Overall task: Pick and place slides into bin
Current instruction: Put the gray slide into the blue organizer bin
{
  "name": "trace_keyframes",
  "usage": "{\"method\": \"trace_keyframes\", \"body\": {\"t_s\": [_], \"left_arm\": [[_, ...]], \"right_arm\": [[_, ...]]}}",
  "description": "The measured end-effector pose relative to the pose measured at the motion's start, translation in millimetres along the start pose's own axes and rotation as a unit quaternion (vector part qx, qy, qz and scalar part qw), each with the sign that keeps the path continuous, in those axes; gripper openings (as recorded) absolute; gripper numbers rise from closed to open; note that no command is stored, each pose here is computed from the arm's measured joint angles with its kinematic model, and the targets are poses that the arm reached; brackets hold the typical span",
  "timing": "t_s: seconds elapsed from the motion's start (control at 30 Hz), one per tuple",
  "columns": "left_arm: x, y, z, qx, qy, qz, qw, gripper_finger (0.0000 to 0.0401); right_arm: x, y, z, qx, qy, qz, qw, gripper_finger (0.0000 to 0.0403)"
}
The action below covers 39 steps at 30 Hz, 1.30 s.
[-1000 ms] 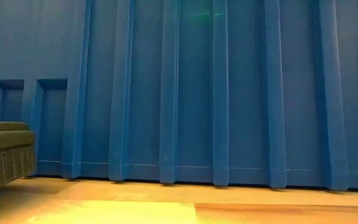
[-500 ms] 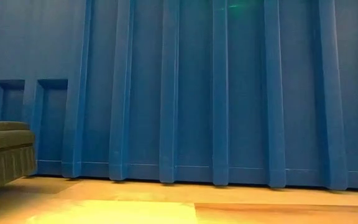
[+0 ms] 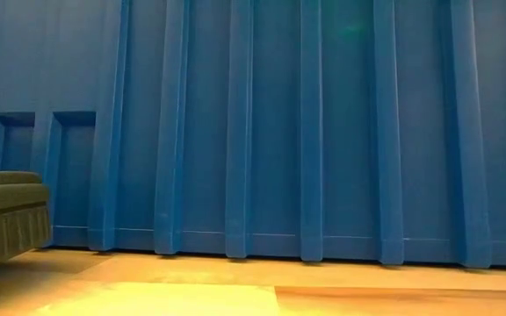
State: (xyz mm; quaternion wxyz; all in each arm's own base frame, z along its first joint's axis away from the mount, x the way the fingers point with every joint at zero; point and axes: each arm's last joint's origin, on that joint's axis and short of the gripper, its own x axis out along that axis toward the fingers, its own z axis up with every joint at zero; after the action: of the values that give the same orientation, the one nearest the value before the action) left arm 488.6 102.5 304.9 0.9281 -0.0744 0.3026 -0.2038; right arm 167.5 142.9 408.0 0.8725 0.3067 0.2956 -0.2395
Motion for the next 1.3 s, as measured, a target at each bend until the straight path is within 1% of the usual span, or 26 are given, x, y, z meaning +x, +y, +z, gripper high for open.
{"method": "trace_keyframes", "body": {"t_s": [0.13,0.2,0.27,0.3,0.37,0.43,0.53,0.57,0.63,0.73,0.83,0.93,1.0,1.1,1.23,1.3], "left_arm": [[13,-2,-4,-0.002,0.006,-0.005,1.0,0.0023],[14,-4,-4,-0.006,0.007,-0.014,1.0,0.0021],[15,-6,-1,0.0,-0.003,-0.016,1.0,0.0021],[15,-6,-1,0.001,-0.005,-0.016,1.0,0.0021],[15,-6,1,0.005,-0.011,-0.015,1.0,0.0021],[14,-7,3,0.004,-0.012,-0.015,1.0,0.0021],[12,-7,5,0.01,-0.02,-0.015,1.0,0.0021],[12,-7,5,0.01,-0.02,-0.016,1.0,0.0021],[12,-7,5,0.008,-0.021,-0.017,1.0,0.0021],[12,-7,6,0.009,-0.022,-0.026,0.999,0.0021],[12,-7,5,0.008,-0.022,-0.027,0.999,0.0021],[12,-8,6,0.009,-0.022,-0.027,0.999,0.0021],[12,-8,6,0.008,-0.022,-0.027,0.999,0.0021],[12,-7,6,0.008,-0.022,-0.027,0.999,0.0021],[12,-7,6,0.01,-0.025,-0.029,0.999,0.0021],[12,-7,6,0.01,-0.025,-0.03,0.999,0.0021]], "right_arm": [[3,-5,1,0.024,0.044,-0.02,0.999,0.0198],[5,-11,4,0.043,0.078,-0.048,0.995,0.0201],[6,-21,7,0.061,0.113,-0.088,0.988,0.0211],[7,-23,9,0.07,0.12,-0.095,0.986,0.0218],[7,-24,15,0.054,0.109,-0.081,0.989,0.0235],[8,-28,25,0.057,0.089,-0.076,0.991,0.0252],[16,-36,35,0.065,0.099,-0.11,0.987,0.027],[18,-37,38,0.06,0.106,-0.113,0.986,0.0271],[23,-37,44,0.039,0.11,-0.104,0.988,0.0272],[31,-33,54,0.027,0.106,-0.07,0.992,0.0268],[37,-36,60,0.022,0.124,-0.073,0.989,0.0265],[43,-37,63,0.004,0.14,-0.079,0.987,0.0264],[46,-38,66,0.009,0.155,-0.073,0.985,0.0264],[52,-38,66,0.009,0.179,-0.074,0.981,0.0264],[66,-37,63,0.002,0.208,-0.048,0.977,0.0264],[72,-41,59,-0.002,0.221,-0.058,0.974,0.0264]]}}
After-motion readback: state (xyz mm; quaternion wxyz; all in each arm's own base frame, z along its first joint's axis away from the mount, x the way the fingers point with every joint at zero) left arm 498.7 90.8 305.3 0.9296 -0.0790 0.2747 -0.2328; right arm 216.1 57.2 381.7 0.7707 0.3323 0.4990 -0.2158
